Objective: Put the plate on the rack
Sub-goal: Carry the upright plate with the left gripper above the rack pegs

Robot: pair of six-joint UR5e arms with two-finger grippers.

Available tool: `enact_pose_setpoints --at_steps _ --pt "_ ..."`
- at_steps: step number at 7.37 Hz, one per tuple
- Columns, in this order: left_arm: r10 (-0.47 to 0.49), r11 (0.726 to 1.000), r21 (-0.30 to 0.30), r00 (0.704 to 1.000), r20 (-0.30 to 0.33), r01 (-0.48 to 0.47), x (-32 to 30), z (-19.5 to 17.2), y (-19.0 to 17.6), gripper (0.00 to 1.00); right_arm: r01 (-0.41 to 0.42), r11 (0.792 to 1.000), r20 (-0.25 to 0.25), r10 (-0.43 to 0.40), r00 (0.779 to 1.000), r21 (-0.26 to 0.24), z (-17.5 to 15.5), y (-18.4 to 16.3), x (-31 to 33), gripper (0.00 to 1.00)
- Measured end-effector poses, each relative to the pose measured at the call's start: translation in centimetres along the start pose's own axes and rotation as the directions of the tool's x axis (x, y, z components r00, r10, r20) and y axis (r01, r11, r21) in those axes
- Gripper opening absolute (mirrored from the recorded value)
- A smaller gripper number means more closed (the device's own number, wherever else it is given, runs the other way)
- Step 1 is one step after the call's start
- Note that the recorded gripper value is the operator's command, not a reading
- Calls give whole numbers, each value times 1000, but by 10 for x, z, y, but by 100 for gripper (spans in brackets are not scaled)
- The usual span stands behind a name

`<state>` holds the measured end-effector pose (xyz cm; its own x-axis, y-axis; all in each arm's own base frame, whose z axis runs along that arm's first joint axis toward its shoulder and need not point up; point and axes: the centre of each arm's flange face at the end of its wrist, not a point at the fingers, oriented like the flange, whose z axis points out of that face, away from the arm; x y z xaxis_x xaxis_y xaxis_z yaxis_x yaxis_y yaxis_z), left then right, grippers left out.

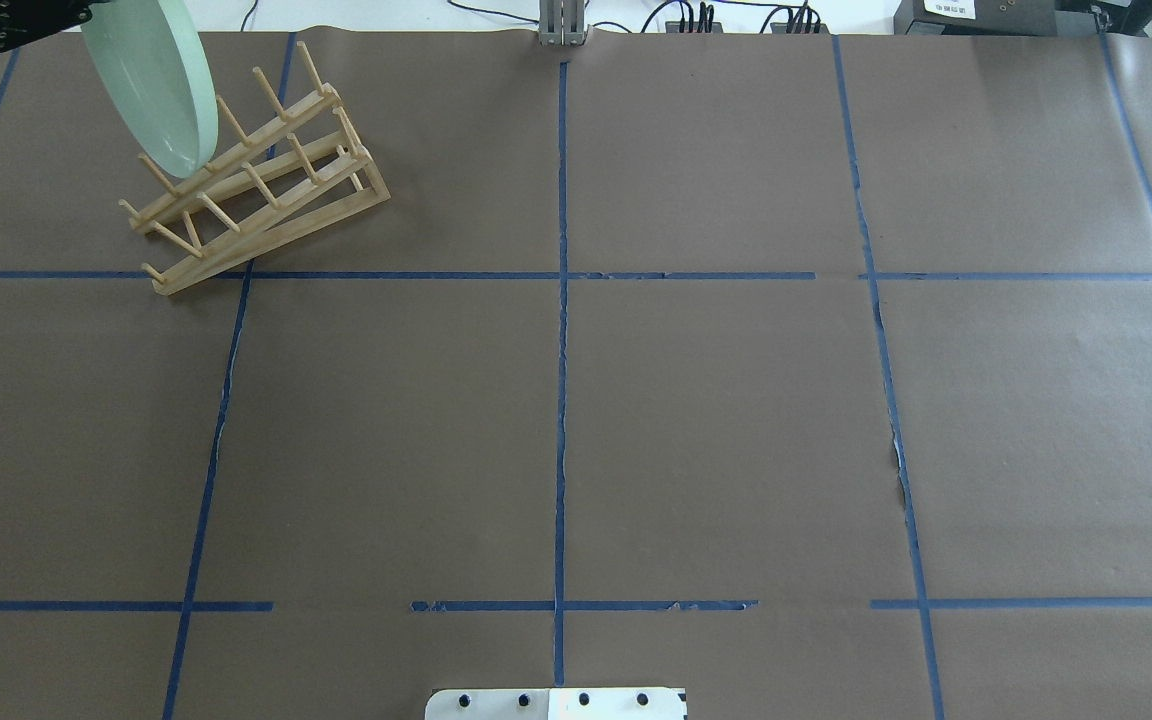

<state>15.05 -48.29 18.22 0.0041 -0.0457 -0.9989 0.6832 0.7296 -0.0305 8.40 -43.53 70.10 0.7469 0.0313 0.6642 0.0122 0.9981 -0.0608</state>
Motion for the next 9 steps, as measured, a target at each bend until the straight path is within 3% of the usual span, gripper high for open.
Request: enact_pose_setpoints --at_steps 2,3,9 --pt "1 1000 -9 986 -168 -2 -68 20 -17 0 -1 1000 0 1 1000 0 0 0 0 100" --pt "4 1000 -8 979 -206 -5 -92 28 -24 0 -1 1000 0 1 1000 0 0 0 0 100" --pt "-52 999 -8 957 -284 52 -108 93 -58 0 0 1000 0 0 1000 0 0 0 0 100"
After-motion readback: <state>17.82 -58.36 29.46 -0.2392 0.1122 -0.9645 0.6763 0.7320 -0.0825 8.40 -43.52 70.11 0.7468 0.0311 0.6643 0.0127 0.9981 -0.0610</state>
